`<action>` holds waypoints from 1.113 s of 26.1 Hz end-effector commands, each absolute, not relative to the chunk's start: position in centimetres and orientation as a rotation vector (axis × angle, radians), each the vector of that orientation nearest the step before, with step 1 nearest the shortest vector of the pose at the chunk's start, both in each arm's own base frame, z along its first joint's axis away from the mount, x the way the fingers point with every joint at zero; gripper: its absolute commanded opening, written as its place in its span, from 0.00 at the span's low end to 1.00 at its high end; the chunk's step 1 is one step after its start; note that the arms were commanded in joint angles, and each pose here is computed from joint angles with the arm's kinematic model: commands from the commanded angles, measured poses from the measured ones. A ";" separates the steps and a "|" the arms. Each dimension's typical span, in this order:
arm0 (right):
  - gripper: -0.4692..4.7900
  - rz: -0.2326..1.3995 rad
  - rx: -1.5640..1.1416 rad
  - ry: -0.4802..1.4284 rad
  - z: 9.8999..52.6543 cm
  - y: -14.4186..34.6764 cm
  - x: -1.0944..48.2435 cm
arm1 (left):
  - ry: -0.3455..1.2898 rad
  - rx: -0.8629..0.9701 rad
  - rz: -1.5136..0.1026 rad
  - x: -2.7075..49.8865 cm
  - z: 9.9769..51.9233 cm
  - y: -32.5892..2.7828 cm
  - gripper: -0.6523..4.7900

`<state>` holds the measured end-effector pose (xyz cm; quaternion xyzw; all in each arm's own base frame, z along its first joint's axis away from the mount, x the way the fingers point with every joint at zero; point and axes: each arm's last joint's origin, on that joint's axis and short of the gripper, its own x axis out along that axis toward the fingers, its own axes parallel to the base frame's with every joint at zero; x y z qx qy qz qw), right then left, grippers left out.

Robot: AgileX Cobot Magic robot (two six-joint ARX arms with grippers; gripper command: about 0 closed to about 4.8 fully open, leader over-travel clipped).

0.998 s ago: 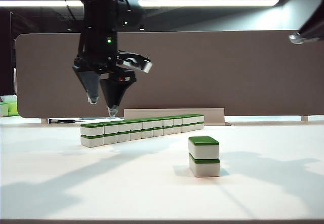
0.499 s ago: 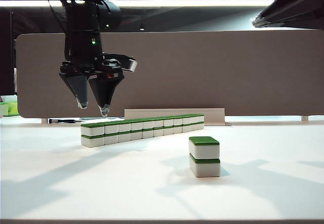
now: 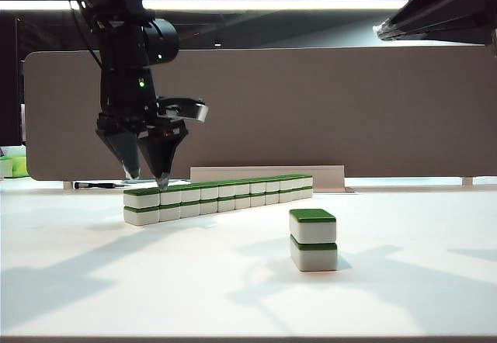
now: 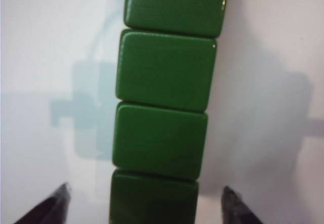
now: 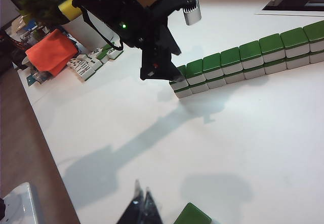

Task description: Take a mahjong tile from the mahjong wall and then place it on the table close to you.

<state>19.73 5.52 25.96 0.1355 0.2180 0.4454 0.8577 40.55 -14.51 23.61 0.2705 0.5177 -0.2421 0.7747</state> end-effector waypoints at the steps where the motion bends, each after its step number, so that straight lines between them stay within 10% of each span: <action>1: 0.09 0.941 0.279 0.441 26.2 5.5 19.7 | 1.125 0.589 -0.536 40.8 23.0 -14.7 0.84; 29: 0.09 0.940 0.279 0.442 26.2 5.5 19.7 | 1.223 0.601 -0.546 41.4 19.9 -14.8 0.61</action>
